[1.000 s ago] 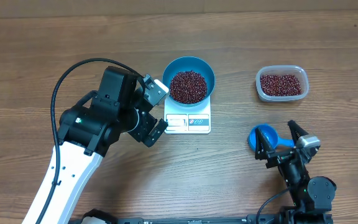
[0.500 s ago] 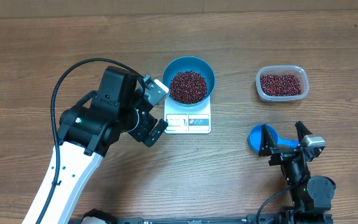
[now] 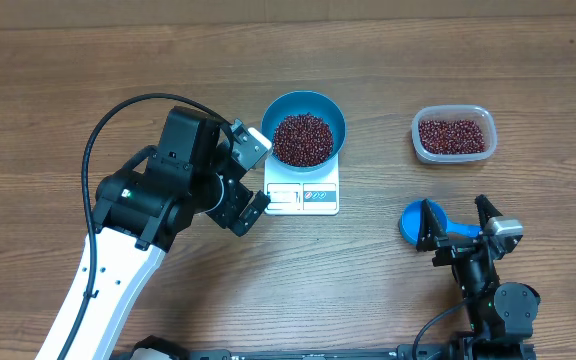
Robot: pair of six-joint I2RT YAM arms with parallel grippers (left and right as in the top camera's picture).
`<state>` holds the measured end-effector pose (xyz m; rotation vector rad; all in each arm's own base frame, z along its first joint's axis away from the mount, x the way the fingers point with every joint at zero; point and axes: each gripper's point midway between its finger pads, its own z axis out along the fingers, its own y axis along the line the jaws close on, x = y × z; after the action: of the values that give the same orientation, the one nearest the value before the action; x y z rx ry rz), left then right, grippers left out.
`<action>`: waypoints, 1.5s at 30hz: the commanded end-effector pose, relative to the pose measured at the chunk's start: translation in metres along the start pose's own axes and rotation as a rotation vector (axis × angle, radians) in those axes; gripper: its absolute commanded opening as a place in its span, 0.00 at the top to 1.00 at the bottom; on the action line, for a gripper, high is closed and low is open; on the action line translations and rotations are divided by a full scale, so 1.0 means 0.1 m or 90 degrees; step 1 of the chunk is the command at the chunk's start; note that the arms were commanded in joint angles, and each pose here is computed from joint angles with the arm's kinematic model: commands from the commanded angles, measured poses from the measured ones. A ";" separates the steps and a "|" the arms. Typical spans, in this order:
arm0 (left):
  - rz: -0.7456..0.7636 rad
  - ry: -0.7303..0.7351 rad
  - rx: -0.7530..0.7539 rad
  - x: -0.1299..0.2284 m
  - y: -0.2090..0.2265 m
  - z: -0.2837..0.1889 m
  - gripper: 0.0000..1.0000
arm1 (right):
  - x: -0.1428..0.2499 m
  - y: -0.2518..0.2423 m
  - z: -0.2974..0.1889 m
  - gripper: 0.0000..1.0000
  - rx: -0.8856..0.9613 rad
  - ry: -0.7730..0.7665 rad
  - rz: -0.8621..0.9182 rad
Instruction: Scoop item into bowl and weigh 150g on scale
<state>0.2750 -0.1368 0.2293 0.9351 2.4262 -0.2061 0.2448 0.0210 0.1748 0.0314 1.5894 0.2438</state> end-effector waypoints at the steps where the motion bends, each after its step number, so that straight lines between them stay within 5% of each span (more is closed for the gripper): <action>1: 0.003 -0.012 -0.010 -0.05 0.02 -0.07 0.01 | 0.02 -0.02 0.00 0.00 0.008 -0.001 -0.004; 7: 0.000 -0.025 -0.109 -0.03 0.29 -0.10 0.00 | 0.02 -0.02 0.00 0.00 0.008 -0.001 -0.004; 14: -0.057 -0.218 -0.206 -0.03 0.54 -0.32 0.01 | 0.02 -0.02 0.00 0.00 0.008 -0.001 -0.004; 26: -0.150 -0.458 -0.296 0.81 0.59 -0.36 0.01 | 0.02 -0.02 0.00 0.00 0.008 -0.001 -0.004; 45: -0.177 -0.531 -0.420 1.35 0.79 0.07 0.01 | 0.02 -0.02 0.00 0.00 0.008 -0.001 -0.004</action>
<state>0.2449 -0.0096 0.1599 0.1886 1.6439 0.0735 0.2450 0.0198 0.1747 0.0365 1.5895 0.2381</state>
